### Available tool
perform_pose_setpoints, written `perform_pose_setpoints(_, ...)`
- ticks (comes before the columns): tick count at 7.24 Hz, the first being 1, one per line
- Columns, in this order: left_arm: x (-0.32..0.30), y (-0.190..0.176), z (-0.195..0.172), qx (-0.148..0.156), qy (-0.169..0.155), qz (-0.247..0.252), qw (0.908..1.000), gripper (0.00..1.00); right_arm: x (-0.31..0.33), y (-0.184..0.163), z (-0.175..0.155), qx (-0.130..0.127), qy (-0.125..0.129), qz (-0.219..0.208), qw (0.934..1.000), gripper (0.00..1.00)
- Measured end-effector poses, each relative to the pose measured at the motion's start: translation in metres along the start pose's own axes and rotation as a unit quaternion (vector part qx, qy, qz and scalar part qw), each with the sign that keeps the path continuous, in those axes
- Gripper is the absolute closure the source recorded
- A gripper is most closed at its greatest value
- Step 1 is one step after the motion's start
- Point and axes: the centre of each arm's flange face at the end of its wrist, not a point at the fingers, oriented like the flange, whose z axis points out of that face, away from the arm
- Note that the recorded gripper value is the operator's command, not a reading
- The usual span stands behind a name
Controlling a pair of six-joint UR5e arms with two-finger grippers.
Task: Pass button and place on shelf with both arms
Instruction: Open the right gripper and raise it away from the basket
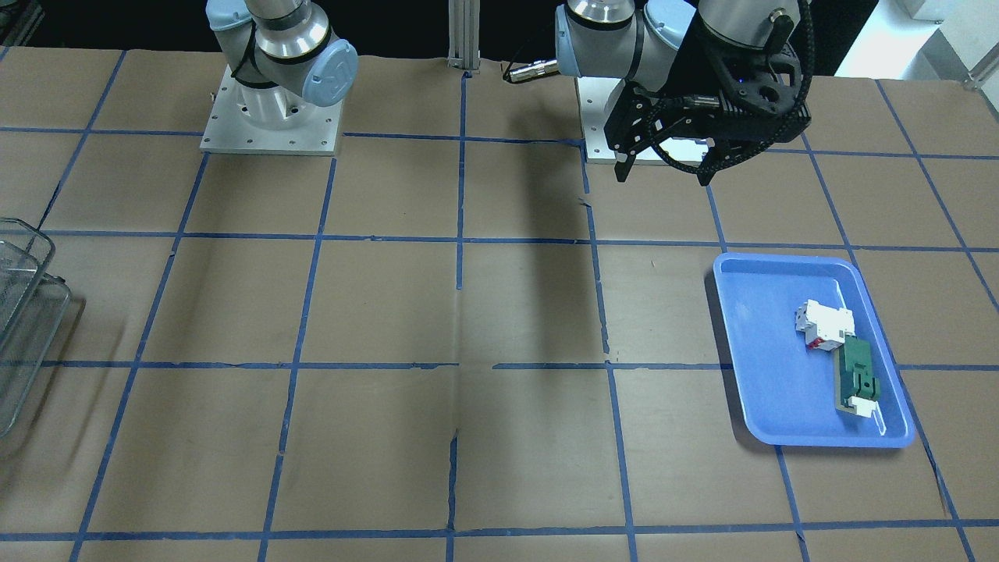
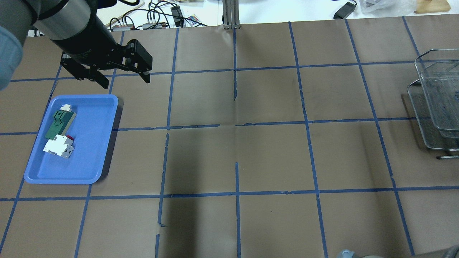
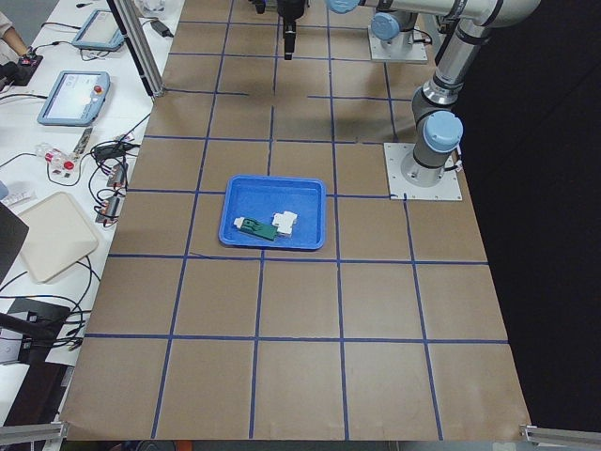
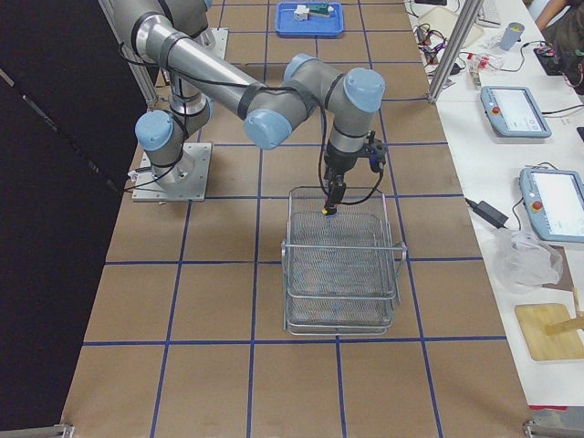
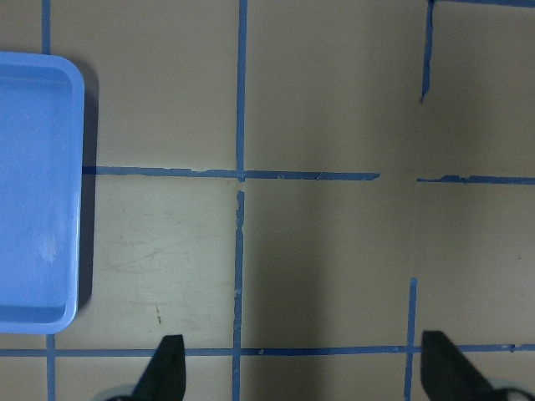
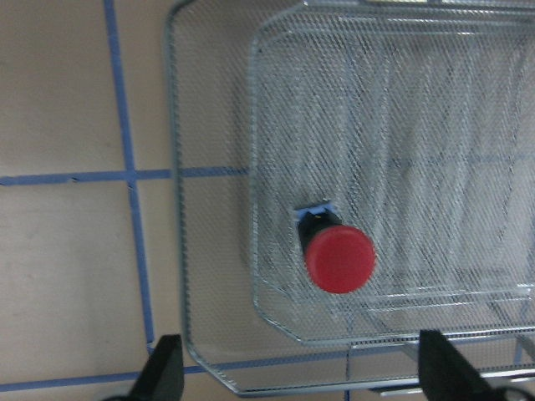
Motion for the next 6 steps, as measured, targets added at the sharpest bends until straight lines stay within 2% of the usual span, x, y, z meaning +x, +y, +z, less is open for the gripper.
perform_pose_setpoints(2,0.000,0.000,0.000,0.000,0.000,0.000,1.0000,0.00,-0.112,0.023,-0.031,0.026,-0.006,0.000,0.9996,0.00)
perform_pose_setpoints(3,0.000,0.000,0.000,0.000,0.000,0.000,1.0000,0.00,-0.159,0.049,-0.036,0.032,-0.013,0.006,0.9994,0.00)
perform_pose_setpoints(4,0.000,0.000,0.001,0.000,0.000,0.000,1.0000,0.00,-0.194,0.076,-0.037,0.036,-0.031,0.010,0.9988,0.00)
perform_pose_setpoints(6,0.000,-0.001,0.001,-0.001,0.000,0.000,1.0000,0.00,-0.248,0.110,-0.035,0.035,-0.086,0.021,0.9955,0.00)
